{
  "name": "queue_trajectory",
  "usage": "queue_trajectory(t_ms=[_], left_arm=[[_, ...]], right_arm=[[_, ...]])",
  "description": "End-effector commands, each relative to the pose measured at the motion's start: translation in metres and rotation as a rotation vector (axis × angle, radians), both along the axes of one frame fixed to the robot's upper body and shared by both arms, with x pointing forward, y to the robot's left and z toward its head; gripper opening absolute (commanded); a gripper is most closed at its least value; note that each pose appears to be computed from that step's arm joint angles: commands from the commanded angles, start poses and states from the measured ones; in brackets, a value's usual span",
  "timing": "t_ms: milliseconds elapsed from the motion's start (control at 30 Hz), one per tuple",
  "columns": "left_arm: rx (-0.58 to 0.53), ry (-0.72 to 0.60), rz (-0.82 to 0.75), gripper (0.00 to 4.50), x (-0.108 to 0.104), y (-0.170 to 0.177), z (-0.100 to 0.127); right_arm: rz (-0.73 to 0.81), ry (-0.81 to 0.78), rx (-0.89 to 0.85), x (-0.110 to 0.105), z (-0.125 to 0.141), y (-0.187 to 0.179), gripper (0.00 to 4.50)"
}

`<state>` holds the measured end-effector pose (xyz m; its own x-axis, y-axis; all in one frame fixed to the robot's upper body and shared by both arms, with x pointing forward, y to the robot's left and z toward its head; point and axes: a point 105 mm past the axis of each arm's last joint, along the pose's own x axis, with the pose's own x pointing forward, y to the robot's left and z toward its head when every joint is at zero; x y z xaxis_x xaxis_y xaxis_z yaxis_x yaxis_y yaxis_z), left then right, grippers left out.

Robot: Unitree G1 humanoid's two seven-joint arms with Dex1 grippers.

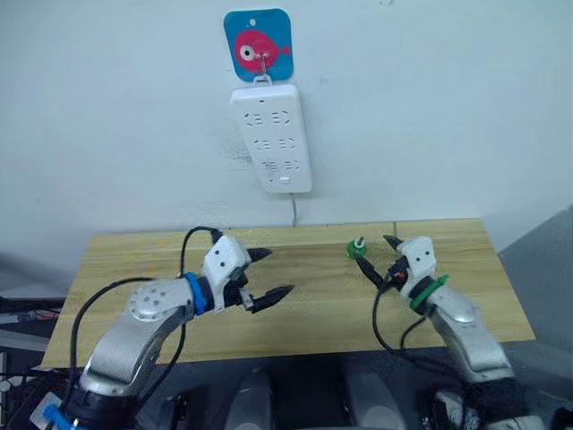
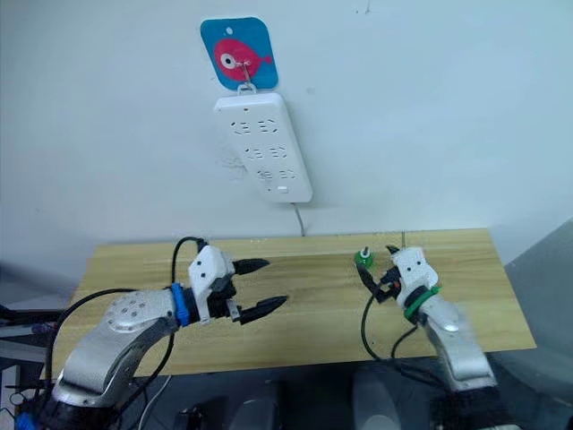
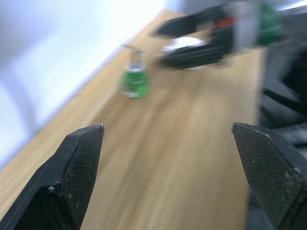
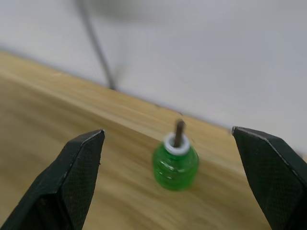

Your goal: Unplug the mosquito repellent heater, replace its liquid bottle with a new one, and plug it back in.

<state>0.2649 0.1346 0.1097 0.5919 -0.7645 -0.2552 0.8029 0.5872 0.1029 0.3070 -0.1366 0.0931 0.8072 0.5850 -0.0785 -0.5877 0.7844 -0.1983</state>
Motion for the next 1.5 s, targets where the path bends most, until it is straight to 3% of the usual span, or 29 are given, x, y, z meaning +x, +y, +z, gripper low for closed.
queue_trajectory(t_ms=[33, 167, 300, 467, 600, 1200, 1500], left_arm=[[-0.075, -0.009, 0.204, 4.5, -0.007, 0.026, 0.005], [-0.122, 0.027, 0.414, 4.5, -0.024, 0.055, -0.007], [-0.084, 0.107, 0.601, 4.5, -0.058, 0.092, -0.035], [-0.009, 0.181, 0.735, 4.5, -0.091, 0.127, -0.067], [-0.004, 0.219, 0.81, 4.5, -0.101, 0.149, -0.086], [0.013, 0.154, 0.758, 4.5, -0.078, 0.161, -0.084], [0.003, 0.101, 0.703, 4.5, -0.047, 0.154, -0.079]], right_arm=[[0.237, -0.018, -0.041, -0.024, 0.035, 0.028, 4.46], [0.38, 0.005, -0.092, -0.034, 0.054, 0.036, 4.46], [0.554, 0.061, -0.215, -0.047, 0.057, 0.039, 4.46], [0.663, 0.07, -0.354, -0.049, 0.059, 0.038, 4.46], [0.698, 0.054, -0.391, -0.043, 0.069, 0.041, 4.46], [0.729, 0.058, -0.41, -0.047, 0.072, 0.047, 4.46], [0.711, 0.029, -0.324, -0.047, 0.084, 0.056, 4.46]])
